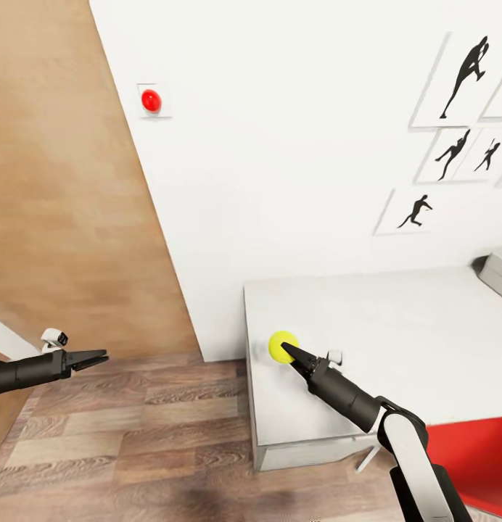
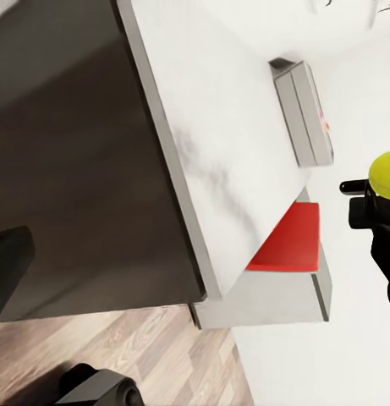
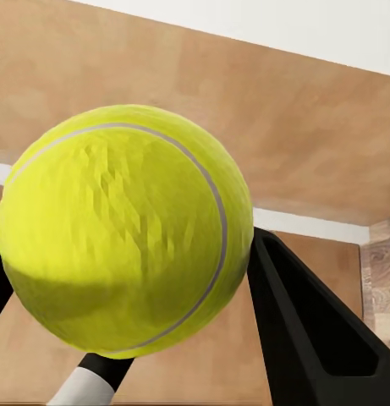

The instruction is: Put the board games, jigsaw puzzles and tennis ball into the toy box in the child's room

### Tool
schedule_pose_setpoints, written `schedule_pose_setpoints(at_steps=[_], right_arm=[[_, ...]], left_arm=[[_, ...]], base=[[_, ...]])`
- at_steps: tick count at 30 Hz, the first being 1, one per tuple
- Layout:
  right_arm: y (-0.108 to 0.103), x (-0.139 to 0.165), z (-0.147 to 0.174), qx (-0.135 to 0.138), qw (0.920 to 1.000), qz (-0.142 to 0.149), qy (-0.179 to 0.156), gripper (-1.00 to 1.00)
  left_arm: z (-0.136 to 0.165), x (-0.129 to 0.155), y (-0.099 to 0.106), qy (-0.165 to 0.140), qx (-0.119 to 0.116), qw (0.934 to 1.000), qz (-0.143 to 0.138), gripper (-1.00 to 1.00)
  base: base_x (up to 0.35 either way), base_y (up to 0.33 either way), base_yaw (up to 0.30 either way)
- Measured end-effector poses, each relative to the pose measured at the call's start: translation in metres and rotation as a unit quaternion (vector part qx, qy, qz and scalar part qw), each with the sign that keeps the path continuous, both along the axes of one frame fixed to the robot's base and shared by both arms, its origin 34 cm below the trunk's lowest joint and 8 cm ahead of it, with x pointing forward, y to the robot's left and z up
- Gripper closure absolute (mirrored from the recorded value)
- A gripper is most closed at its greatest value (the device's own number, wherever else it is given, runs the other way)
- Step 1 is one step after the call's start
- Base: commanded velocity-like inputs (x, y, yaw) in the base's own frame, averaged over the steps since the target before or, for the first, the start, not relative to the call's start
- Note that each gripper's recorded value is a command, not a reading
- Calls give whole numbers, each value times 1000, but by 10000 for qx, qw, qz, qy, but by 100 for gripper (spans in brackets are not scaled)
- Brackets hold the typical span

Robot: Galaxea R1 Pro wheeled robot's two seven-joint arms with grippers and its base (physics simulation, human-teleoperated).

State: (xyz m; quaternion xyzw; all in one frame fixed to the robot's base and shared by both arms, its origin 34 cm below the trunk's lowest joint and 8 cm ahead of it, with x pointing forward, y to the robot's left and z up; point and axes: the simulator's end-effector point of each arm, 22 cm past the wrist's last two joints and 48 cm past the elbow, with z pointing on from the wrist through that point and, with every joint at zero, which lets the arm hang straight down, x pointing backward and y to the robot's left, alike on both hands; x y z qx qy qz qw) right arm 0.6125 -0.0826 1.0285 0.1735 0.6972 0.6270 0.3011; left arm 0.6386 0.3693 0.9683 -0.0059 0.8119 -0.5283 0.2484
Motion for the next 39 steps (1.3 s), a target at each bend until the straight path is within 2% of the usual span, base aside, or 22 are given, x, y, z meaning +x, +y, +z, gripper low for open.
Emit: schedule_pose_setpoints(at_steps=[7, 39], right_arm=[[1, 0, 7, 15, 10000, -6, -61, 100], [-3, 0, 32, -23, 9993, -75, -357, 100]], left_arm=[[7, 0, -1, -57, -15, 10000, -2, -100], [30, 1, -16, -278, -138, 9995, -67, -100]], base=[[-136, -26, 65], [-2, 0, 64]])
